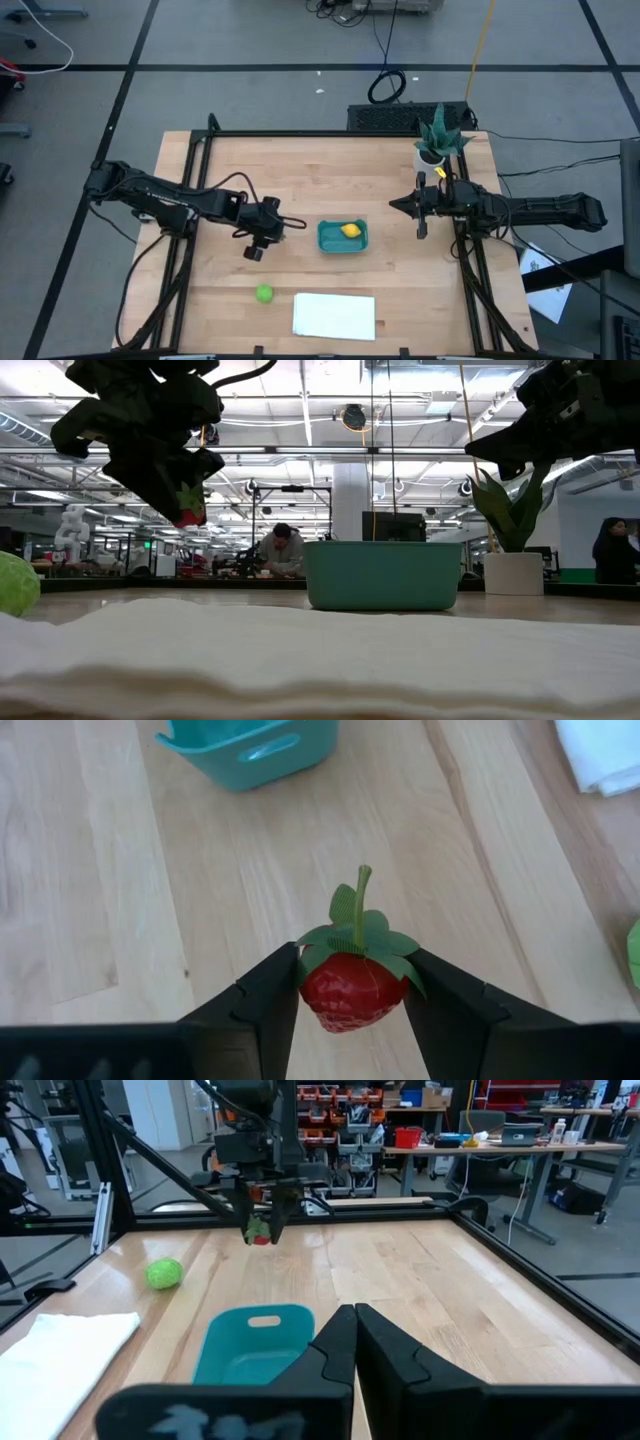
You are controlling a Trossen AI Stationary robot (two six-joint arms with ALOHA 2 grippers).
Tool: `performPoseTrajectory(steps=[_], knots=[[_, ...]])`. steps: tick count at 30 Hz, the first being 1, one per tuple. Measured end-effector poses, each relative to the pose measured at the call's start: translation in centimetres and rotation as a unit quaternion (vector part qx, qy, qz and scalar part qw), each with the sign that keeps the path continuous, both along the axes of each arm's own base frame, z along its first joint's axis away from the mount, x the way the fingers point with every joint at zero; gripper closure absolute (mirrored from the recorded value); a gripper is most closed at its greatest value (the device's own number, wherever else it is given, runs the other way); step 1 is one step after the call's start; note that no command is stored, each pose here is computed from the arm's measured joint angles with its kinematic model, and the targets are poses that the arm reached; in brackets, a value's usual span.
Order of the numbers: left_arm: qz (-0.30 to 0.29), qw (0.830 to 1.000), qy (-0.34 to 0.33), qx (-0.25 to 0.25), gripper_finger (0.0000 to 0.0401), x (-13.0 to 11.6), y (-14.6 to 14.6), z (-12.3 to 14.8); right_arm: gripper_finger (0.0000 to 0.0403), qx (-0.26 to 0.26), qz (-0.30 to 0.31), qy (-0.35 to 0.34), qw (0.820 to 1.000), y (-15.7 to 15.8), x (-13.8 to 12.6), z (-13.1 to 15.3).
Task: Pick and placing Produce into tupperware
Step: Put the red strawberry into the blue bin
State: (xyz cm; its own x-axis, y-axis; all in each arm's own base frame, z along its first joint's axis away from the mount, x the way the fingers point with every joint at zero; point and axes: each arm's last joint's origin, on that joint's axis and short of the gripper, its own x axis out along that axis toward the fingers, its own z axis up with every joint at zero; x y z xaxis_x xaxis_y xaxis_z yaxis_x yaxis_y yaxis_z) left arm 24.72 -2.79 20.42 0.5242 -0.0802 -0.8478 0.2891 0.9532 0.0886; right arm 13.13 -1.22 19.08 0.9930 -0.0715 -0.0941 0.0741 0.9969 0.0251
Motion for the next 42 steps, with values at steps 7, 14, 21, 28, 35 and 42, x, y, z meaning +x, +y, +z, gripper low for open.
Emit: performPoseTrajectory(steps=[7, 14, 21, 28, 35, 42], knots=[[0.010, 1.000, 0.011, 0.005, 0.0231, 0.0, 0.4, 1.9, 0.0403, 0.000, 0.000, 0.000, 1.000, 0.0, 0.0, 0.0], [0.009, 1.000, 0.006, 0.015, 0.0231, 0.6, 0.5, 4.9, 0.0403, 0.000, 0.000, 0.000, 1.000, 0.0, 0.1, 0.0], [0.004, 1.000, 0.002, 0.018, 0.0231, 0.7, 0.5, 7.1, 0.0403, 0.000, 0.000, 0.000, 1.000, 0.0, 0.1, 0.0], [0.006, 1.000, -0.001, 0.018, 0.0231, 0.7, 0.6, 9.7, 0.0403, 0.000, 0.000, 0.000, 1.000, 0.0, 0.1, 0.0], [0.032, 0.999, 0.012, 0.018, 0.0231, 0.4, 1.9, 10.8, 0.0403, 0.002, 0.000, 0.000, 1.000, 0.0, 0.1, 0.0], [0.065, 0.998, 0.021, 0.017, 0.0231, 0.3, 3.5, 10.8, 0.0403, 0.005, 0.000, -0.001, 1.000, 0.0, 0.1, 0.0]])
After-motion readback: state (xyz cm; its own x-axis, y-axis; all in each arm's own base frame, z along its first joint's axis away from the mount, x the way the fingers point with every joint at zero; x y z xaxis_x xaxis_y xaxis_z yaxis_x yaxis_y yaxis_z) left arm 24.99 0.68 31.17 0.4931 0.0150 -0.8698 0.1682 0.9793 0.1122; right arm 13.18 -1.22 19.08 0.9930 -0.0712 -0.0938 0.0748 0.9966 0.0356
